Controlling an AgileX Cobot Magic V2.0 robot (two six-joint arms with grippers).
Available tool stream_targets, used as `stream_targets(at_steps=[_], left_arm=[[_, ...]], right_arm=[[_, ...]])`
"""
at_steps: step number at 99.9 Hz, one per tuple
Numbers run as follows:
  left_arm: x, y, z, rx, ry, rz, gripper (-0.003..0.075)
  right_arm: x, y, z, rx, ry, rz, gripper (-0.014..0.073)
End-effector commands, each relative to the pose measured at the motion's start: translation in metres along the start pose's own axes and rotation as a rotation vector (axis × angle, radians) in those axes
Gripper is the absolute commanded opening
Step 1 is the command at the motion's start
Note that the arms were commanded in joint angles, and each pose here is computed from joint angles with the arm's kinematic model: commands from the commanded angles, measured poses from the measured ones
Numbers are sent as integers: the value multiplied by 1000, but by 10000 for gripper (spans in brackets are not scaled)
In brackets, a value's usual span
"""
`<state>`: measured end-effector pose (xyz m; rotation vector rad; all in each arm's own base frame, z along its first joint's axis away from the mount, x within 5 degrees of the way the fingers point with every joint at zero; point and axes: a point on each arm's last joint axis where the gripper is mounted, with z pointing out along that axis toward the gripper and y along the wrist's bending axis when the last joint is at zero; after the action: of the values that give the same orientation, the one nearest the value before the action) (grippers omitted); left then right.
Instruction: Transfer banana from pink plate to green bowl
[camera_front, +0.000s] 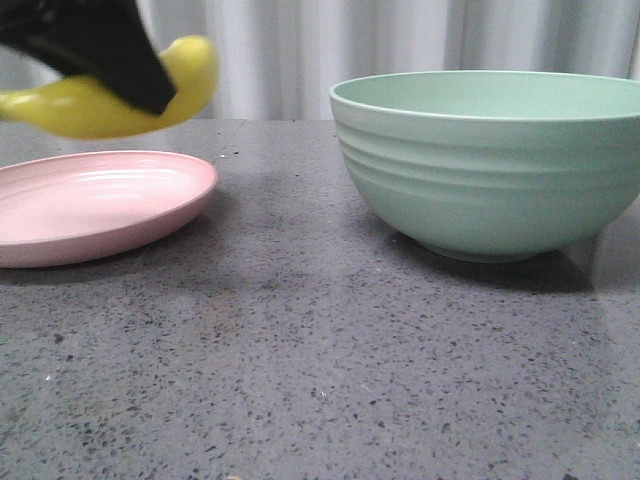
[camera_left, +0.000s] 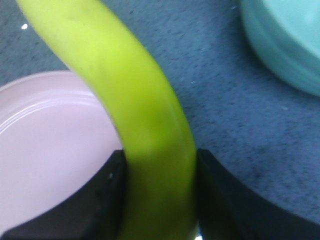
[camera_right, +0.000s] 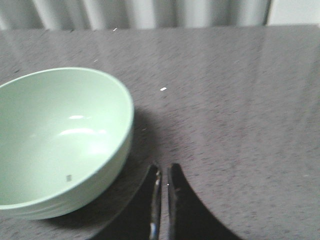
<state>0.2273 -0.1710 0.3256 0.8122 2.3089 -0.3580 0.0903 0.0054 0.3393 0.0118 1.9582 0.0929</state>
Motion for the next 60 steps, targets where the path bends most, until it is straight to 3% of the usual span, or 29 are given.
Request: stream_targets(at_steps=[1,16,23,60], left_arm=[[-21,-19,-28,40,-146,48,-20],[-26,-48,-35,116,-173,120,-20],[-24,-62,-36,151,-173,154,-20],[-18,-95,-40,241,-174,235,-20]], right_arm=[[-26,7,4,-62,-11,12,25],[-50,24,24,-180,44,39,283],[-60,34,34,-247,62,68,363],[-87,100,103,-506,227,216,375]])
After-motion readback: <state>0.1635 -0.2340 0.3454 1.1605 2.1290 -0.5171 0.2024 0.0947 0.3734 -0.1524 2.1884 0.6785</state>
